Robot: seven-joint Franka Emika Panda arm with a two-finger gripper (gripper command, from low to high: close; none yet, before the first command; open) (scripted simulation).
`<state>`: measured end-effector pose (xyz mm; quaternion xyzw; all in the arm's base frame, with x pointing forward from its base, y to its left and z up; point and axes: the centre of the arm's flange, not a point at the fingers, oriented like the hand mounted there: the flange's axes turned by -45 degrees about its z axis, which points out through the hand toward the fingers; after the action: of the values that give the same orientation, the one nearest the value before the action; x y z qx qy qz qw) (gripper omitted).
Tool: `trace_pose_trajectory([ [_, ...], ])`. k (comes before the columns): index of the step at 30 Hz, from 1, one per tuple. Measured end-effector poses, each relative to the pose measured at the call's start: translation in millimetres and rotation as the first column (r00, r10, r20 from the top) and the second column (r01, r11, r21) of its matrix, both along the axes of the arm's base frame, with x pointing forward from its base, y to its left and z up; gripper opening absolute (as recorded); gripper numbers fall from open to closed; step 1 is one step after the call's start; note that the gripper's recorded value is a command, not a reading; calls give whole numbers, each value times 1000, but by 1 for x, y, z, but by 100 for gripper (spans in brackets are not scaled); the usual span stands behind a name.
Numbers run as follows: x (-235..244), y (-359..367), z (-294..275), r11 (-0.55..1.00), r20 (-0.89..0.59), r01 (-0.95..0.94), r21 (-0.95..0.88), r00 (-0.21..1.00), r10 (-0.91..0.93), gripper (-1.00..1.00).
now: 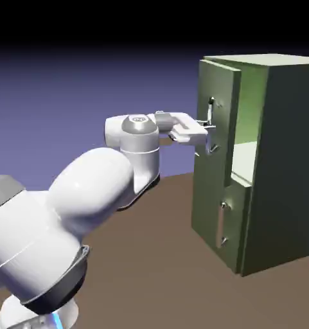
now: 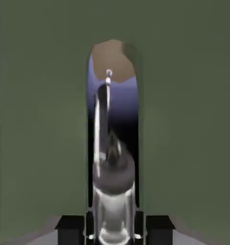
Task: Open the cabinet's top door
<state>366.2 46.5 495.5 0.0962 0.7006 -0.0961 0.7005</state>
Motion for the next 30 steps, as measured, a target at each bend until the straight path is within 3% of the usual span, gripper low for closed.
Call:
trace_pose_trajectory([
  [14,-51,77,0,945,0,327,0,945,-327,-100],
  [30,-75,189,0,734,0,680,0,734,-680,-100],
])
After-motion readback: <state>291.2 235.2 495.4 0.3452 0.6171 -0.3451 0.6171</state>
